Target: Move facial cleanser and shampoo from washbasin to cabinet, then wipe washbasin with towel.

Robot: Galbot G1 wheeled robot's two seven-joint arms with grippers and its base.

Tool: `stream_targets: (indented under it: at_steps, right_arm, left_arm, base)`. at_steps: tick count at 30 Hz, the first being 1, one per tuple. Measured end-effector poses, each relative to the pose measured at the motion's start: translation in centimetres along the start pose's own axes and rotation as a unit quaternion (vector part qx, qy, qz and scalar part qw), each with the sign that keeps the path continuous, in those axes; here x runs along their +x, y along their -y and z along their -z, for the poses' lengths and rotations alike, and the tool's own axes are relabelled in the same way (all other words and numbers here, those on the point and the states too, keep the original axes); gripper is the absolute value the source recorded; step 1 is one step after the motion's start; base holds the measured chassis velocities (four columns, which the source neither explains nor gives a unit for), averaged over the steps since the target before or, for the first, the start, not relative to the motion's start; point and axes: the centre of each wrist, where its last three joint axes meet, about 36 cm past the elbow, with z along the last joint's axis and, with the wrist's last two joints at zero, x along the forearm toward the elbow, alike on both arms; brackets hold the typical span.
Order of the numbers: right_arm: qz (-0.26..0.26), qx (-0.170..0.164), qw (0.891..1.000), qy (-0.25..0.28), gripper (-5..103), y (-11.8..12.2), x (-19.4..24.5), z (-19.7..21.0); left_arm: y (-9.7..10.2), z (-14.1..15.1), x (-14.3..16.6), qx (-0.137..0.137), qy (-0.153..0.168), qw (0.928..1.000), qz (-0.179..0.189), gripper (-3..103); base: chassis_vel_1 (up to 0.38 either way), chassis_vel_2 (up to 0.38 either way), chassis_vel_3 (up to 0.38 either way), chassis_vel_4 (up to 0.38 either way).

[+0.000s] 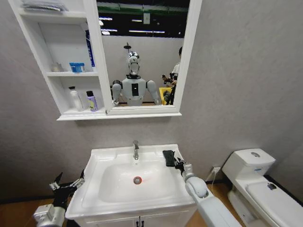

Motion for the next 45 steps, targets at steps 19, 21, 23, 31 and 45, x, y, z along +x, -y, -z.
stream_targets:
  at_steps: [19, 21, 23, 31, 45]
  right_arm:
    - [0.0, -0.025, 1.0, -0.019, 102, 0.0, -3.6, 1.3]
    - [-0.001, -0.027, 0.999, -0.024, 93, 0.1, -4.1, 1.3]
    - [0.0, -0.027, 0.999, -0.027, 91, 0.2, -4.4, 1.1]
    - [0.007, -0.03, 0.999, -0.035, 87, -0.3, -5.5, 0.7]
    - [0.006, -0.036, 0.998, -0.041, 64, -0.9, -6.1, 0.2]
  left_arm:
    - [0.0, 0.0, 0.0, 0.0, 0.0, 1.0, 0.0, 100]
    - [0.0, 0.0, 0.0, 0.0, 0.0, 1.0, 0.0, 100]
    - [0.0, 0.0, 0.0, 0.0, 0.0, 1.0, 0.0, 100]
    - [0.0, 0.0, 0.0, 0.0, 0.0, 1.0, 0.0, 100]
    - [0.0, 0.0, 0.0, 0.0, 0.0, 1.0, 0.0, 100]
  base:
    - [0.0, 0.0, 0.0, 0.0]
    - [0.0, 0.0, 0.0, 0.0]
    - [0.0, 0.0, 0.0, 0.0]
    - [0.0, 0.0, 0.0, 0.0]
    - [0.0, 0.0, 0.0, 0.0]
